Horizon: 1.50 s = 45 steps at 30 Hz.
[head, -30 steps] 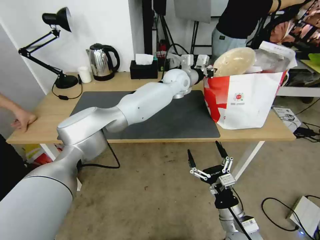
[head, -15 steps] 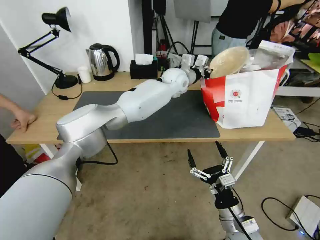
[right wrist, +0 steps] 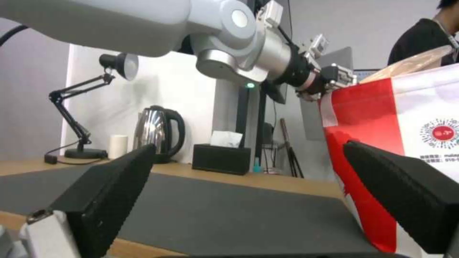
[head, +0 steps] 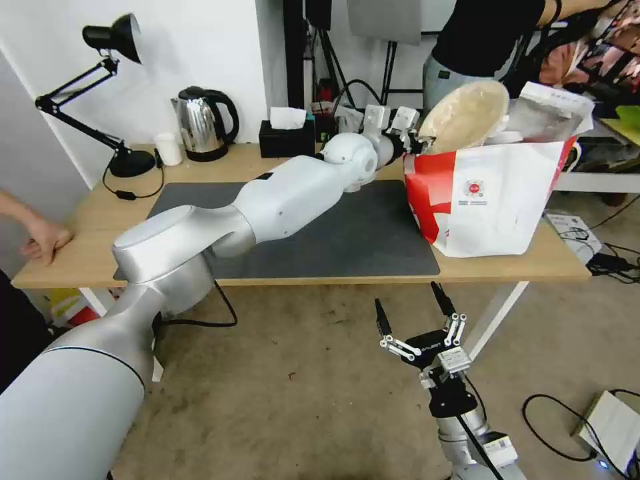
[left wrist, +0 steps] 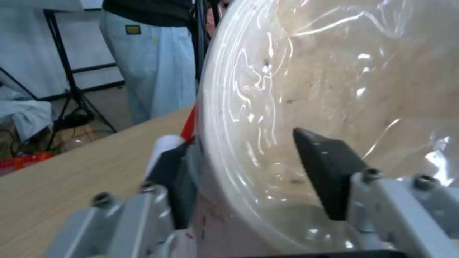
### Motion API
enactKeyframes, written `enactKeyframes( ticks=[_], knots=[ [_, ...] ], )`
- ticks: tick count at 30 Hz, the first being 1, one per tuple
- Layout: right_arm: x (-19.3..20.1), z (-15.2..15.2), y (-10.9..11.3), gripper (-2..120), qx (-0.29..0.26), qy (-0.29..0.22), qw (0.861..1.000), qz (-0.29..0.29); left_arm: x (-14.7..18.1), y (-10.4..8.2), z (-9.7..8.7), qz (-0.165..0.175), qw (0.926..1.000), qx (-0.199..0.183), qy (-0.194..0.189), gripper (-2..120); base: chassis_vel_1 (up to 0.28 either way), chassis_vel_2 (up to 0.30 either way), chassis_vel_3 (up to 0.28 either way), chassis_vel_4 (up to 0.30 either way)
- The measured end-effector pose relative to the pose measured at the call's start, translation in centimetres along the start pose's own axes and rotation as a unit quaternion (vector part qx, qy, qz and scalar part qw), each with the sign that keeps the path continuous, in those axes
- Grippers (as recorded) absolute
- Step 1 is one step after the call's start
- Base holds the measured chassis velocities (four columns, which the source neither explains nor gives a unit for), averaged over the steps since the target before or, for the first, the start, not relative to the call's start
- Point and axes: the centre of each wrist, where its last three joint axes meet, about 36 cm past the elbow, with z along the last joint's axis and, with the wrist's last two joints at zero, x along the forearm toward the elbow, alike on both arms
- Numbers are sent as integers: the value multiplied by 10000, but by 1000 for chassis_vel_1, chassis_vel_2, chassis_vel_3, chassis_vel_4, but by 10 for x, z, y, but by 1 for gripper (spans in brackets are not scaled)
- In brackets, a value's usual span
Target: Pick up the trash from the table and place it into the takeout bag.
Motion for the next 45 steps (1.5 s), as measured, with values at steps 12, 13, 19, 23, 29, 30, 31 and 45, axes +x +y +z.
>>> enactKeyframes(
  ticks=[12,13,19,23,29,30,31,45],
  knots=[
    [0,0,0,100,0,0,10000,0,1,-2,-9,18,10000,-64,-60,98,0,0,0,0],
    [0,0,0,100,0,0,10000,0,1,-1,-10,13,9999,-81,-65,99,0,0,0,0],
    [0,0,0,100,1,0,10000,0,2,0,-12,3,9999,-134,-73,100,0,0,0,0],
    [0,0,0,100,0,0,10000,0,3,-1,-14,17,9998,-190,-73,100,0,0,0,0],
    [0,0,0,100,0,0,10000,0,5,-1,-17,29,9995,-307,-89,100,0,0,0,0],
    [0,0,0,100,0,0,10000,0,5,-1,-17,29,9995,-307,-89,100,0,0,0,0],
    [0,0,0,100,0,0,10000,0,5,-1,-19,28,9994,-326,-100,100,0,0,0,0],
    [0,0,0,100,0,0,10000,0,19,2,-54,33,9984,-265,-505,100,0,0,0,0]
  ],
)
